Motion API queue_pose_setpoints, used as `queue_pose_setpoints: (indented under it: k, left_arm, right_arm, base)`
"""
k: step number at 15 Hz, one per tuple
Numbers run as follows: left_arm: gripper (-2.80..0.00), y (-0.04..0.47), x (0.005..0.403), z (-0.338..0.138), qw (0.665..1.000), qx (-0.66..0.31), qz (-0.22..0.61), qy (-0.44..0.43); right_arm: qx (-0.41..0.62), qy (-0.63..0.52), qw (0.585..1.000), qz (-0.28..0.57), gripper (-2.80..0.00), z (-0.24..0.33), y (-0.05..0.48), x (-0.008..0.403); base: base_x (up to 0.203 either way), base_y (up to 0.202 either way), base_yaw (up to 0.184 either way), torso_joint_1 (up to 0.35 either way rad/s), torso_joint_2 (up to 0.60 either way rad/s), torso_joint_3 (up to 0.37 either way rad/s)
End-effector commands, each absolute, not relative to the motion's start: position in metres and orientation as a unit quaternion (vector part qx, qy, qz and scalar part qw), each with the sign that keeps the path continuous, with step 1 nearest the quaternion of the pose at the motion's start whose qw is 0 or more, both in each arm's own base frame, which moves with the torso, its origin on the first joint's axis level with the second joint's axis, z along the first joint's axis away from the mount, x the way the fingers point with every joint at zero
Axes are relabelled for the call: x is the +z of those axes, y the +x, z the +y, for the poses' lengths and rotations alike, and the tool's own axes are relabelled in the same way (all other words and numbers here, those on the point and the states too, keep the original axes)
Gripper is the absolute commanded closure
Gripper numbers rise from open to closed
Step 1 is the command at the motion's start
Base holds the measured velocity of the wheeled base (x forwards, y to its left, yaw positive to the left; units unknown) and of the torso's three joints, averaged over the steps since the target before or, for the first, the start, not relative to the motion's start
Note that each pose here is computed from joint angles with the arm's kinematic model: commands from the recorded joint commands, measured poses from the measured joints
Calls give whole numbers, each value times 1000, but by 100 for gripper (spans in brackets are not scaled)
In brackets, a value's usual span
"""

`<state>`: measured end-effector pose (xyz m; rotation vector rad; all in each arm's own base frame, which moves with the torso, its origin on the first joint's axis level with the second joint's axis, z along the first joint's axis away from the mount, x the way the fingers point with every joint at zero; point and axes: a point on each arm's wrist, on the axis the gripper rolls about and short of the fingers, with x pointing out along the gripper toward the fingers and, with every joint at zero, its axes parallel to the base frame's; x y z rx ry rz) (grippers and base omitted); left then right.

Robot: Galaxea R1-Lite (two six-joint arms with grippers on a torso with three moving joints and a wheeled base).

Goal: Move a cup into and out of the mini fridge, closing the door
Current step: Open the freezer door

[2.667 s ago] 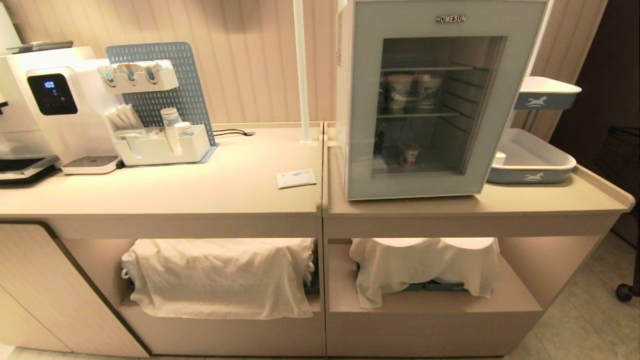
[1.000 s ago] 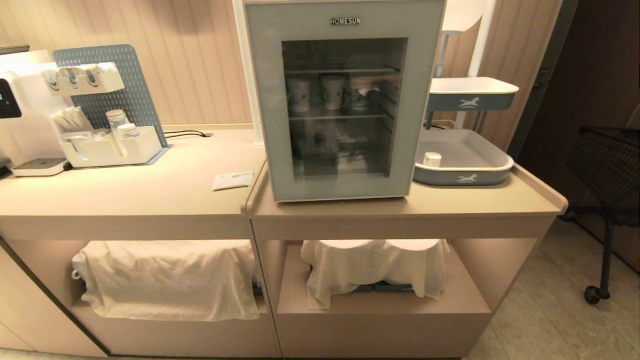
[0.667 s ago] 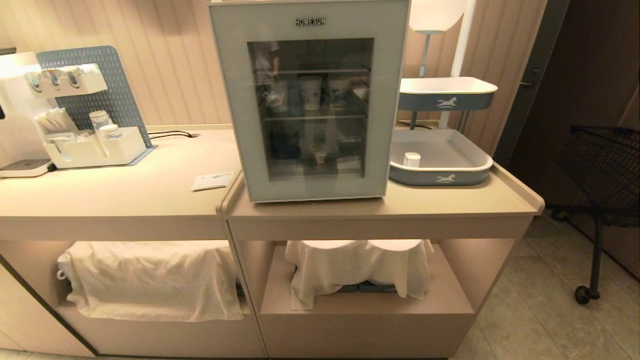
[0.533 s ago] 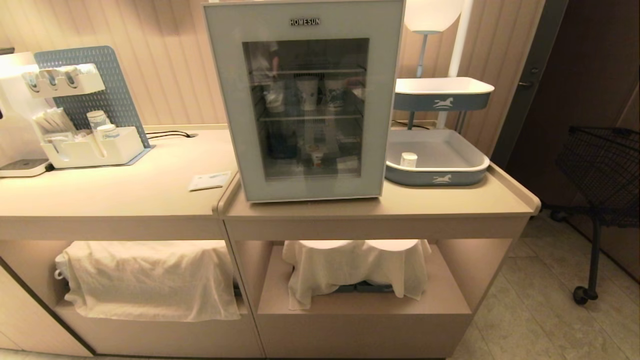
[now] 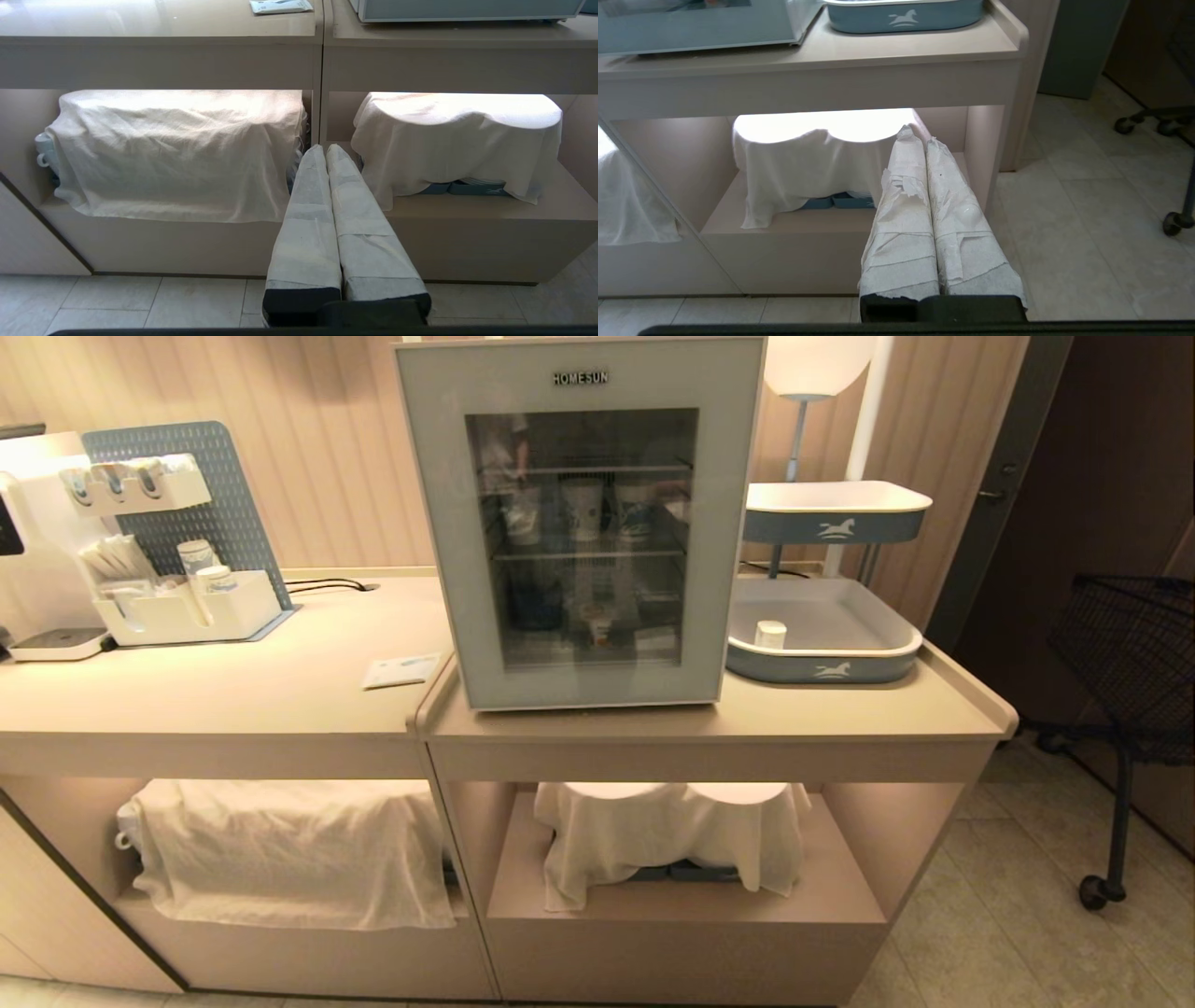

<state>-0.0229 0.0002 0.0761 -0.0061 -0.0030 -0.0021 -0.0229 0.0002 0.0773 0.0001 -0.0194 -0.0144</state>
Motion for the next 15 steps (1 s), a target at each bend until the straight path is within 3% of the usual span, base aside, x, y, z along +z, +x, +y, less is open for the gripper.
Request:
queue_pose_setpoints:
  k: [1, 7, 15]
  left_arm:
    - [0, -23, 76, 0, 1000, -1, -2, -3]
    - [0, -23, 76, 0, 1000, -1, -1, -7]
    - [0, -23, 76, 0, 1000, -2, 0, 6]
  right_arm:
    - [-7, 0, 1000, -5, 0, 0, -22, 75]
    - [-7, 0, 1000, -5, 0, 0, -22, 75]
    - [-7, 0, 1000, -5, 0, 0, -22, 75]
  base:
    - [66, 0, -2, 2, -2, 2]
    - [174, 0, -1, 3, 4, 0]
    - [0, 0, 0, 0, 0, 0]
